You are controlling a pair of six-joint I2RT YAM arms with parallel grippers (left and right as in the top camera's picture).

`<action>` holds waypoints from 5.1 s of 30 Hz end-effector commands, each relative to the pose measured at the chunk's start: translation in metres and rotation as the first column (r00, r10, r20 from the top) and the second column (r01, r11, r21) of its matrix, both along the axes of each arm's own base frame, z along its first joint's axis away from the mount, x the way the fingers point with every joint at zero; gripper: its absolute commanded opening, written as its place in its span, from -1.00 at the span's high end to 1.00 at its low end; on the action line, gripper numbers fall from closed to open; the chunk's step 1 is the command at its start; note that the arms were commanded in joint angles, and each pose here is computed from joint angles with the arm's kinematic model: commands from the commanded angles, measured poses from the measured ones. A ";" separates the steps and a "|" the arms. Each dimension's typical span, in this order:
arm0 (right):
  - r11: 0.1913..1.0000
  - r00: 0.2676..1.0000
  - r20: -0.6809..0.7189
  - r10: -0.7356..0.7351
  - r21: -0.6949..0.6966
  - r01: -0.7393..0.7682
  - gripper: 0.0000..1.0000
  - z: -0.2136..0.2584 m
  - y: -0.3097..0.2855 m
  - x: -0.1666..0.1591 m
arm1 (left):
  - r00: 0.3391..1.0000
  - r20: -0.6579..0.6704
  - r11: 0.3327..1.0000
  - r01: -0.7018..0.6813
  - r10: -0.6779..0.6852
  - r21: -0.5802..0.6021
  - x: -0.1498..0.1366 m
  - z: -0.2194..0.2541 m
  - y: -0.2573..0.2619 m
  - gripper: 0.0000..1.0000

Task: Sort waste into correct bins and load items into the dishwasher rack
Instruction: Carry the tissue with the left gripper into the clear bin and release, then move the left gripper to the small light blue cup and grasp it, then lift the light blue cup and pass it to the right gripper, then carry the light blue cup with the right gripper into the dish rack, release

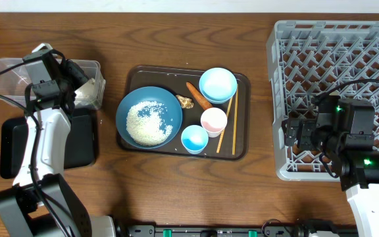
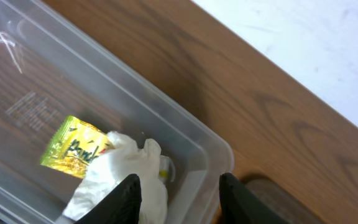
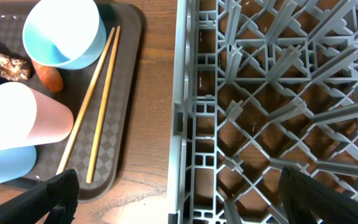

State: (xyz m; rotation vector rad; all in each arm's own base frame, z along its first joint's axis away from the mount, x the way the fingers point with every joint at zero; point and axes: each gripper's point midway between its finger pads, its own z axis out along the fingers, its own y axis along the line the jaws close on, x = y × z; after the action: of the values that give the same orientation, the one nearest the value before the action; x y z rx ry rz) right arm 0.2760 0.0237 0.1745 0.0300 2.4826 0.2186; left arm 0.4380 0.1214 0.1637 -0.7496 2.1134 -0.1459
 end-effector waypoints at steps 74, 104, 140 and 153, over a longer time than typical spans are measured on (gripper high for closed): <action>1.000 1.000 -0.023 0.017 -0.005 -0.017 -0.99 0.002 0.002 -0.006 | 0.414 -0.661 0.753 0.543 -0.625 -0.372 -0.177 -0.102 -0.293 0.87; 0.385 0.487 0.554 0.675 0.298 -0.873 -0.99 0.074 0.141 -0.027 | 0.386 0.220 0.004 0.503 -0.896 -0.864 -0.167 0.069 -0.349 0.88; 0.256 0.278 0.591 0.757 0.123 -0.959 -0.72 0.071 0.184 -0.033 | 0.220 0.241 -0.103 0.497 -0.945 -0.862 -0.204 0.075 -0.409 0.86; 0.352 0.359 0.532 0.767 0.120 -0.928 -0.20 0.060 0.178 -0.018 | 0.244 0.194 -0.032 0.543 -0.950 -0.839 -0.196 0.063 -0.408 0.57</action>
State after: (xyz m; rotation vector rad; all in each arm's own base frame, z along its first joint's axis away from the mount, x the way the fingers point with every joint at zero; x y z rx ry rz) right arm 0.2500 0.2023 0.2336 -1.1450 1.6874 1.1342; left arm 0.2364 -0.2855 0.2280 0.2589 2.6589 -2.0023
